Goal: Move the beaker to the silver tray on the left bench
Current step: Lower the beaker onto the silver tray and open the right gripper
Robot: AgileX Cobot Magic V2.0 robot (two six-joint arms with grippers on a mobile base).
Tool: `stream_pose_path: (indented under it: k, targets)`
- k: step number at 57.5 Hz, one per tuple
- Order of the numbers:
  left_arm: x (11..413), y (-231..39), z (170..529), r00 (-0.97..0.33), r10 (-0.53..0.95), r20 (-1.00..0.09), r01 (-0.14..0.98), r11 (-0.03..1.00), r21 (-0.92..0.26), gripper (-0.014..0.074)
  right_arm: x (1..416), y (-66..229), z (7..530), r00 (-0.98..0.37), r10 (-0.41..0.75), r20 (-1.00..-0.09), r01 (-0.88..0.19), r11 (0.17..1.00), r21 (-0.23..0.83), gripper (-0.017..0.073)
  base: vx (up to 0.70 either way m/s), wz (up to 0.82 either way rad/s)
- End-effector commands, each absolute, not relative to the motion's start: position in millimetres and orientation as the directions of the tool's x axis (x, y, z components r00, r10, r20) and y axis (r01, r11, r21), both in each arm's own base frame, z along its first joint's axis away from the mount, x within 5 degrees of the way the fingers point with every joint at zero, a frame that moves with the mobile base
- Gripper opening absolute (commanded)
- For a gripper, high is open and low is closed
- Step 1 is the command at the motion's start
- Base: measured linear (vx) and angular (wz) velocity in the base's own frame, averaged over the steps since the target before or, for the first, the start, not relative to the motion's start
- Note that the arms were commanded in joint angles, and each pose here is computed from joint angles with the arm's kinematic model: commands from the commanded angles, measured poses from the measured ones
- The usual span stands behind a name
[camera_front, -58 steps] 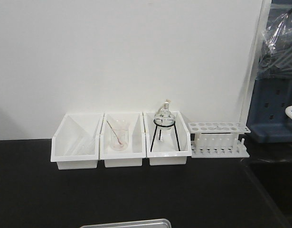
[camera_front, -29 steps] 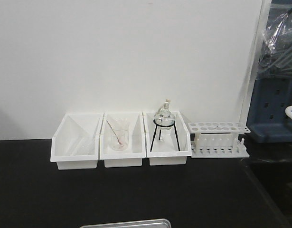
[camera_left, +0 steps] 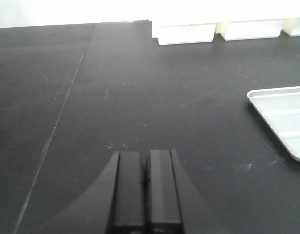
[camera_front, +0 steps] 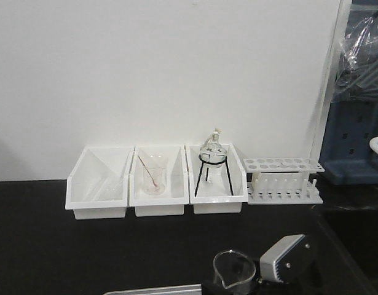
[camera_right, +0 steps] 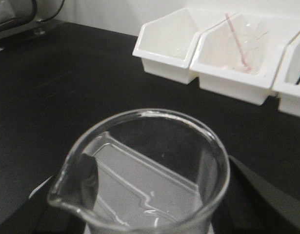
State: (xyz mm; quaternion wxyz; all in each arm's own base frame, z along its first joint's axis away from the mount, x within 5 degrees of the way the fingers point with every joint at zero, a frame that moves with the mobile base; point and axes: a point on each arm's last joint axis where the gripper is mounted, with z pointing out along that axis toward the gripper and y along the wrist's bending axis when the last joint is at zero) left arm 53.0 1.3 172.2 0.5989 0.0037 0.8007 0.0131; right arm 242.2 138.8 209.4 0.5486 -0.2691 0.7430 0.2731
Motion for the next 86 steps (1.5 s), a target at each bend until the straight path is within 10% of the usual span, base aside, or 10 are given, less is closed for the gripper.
stream_pose_path:
  k: [1, 23, 45, 76, 86]
  targets:
    - [54, 1, 171, -0.219, 0.022, -0.975, -0.003, 1.000, 0.024, 0.0001, 257, 151, 217, -0.157, 0.022, -0.987, -0.756, 0.641, 0.135, -0.0004, 0.00, 0.00]
    - [54, 1, 171, -0.219, 0.022, -0.975, -0.003, 1.000, 0.024, 0.0001, 314, 216, 163, -0.189, -0.017, -0.982, -0.820, 0.552, 0.148, -0.0004, 0.00, 0.00]
    - [54, 1, 171, -0.219, 0.022, -0.975, -0.003, 1.000, 0.024, 0.0001, 332, 220, 127, -0.174, -0.078, -0.982, -0.797, 0.597, 0.094, 0.0029, 0.00, 0.00]
    - [54, 1, 171, -0.219, 0.022, -0.975, -0.003, 1.000, 0.024, 0.0001, 331, 220, 127, -0.155, -0.092, -0.984, -0.803, 0.592, 0.071, 0.0627, 0.00, 0.00]
    - [54, 1, 171, -0.219, 0.022, -0.975, -0.003, 1.000, 0.024, 0.0001, 331, 220, 137, -0.134, -0.080, -0.988, -0.805, 0.590, 0.061, 0.0697, 0.00, 0.00]
